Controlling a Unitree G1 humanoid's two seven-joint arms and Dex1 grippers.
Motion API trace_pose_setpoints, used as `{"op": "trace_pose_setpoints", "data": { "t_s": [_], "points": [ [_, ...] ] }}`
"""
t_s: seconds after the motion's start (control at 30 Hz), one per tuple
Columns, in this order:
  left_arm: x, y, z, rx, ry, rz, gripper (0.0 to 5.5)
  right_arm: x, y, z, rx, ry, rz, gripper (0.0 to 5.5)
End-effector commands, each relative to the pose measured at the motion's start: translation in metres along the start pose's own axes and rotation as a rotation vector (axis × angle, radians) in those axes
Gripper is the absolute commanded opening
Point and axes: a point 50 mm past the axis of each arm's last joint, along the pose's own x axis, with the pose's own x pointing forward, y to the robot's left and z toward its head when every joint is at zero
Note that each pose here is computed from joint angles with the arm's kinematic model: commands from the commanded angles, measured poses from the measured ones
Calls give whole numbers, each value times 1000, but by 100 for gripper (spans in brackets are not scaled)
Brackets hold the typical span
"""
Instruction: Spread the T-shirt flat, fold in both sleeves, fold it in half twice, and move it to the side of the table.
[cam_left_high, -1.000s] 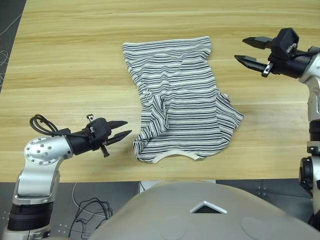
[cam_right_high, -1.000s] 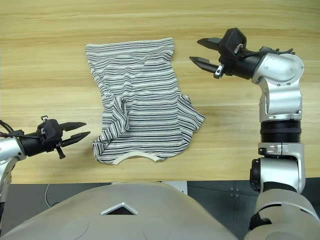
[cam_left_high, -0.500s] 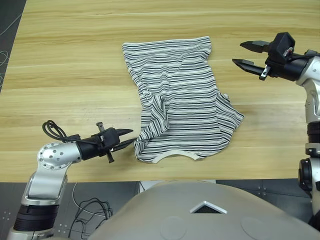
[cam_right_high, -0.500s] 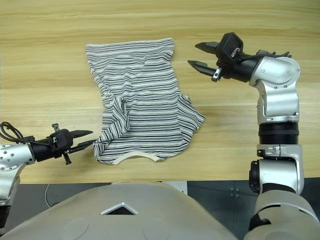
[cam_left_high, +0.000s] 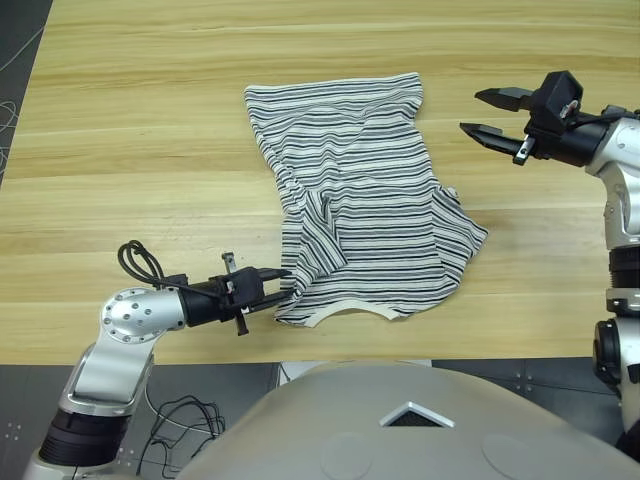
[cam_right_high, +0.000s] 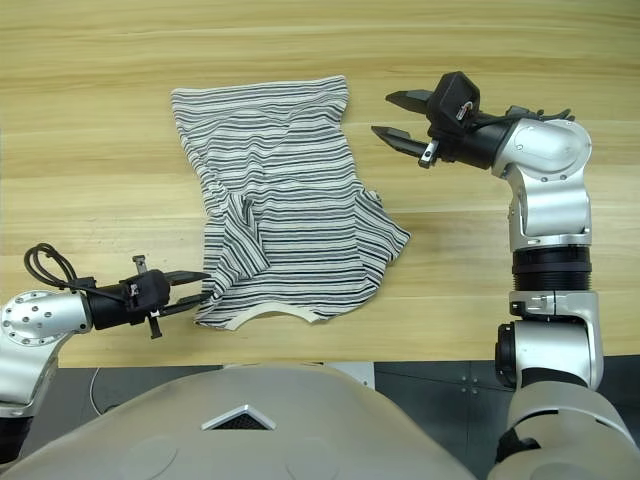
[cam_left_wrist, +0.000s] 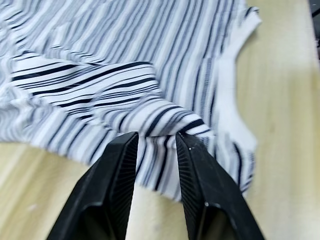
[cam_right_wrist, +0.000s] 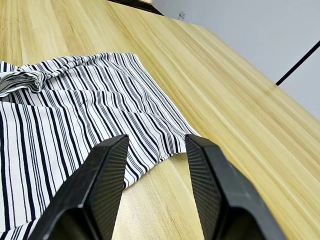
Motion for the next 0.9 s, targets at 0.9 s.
{"op": "trace_pose_setpoints", "data": {
  "t_s": [0.9],
  "points": [
    [-51,77,42,46,-172,455,142,-44,34,-61,483,507,363,303]
  ]
}}
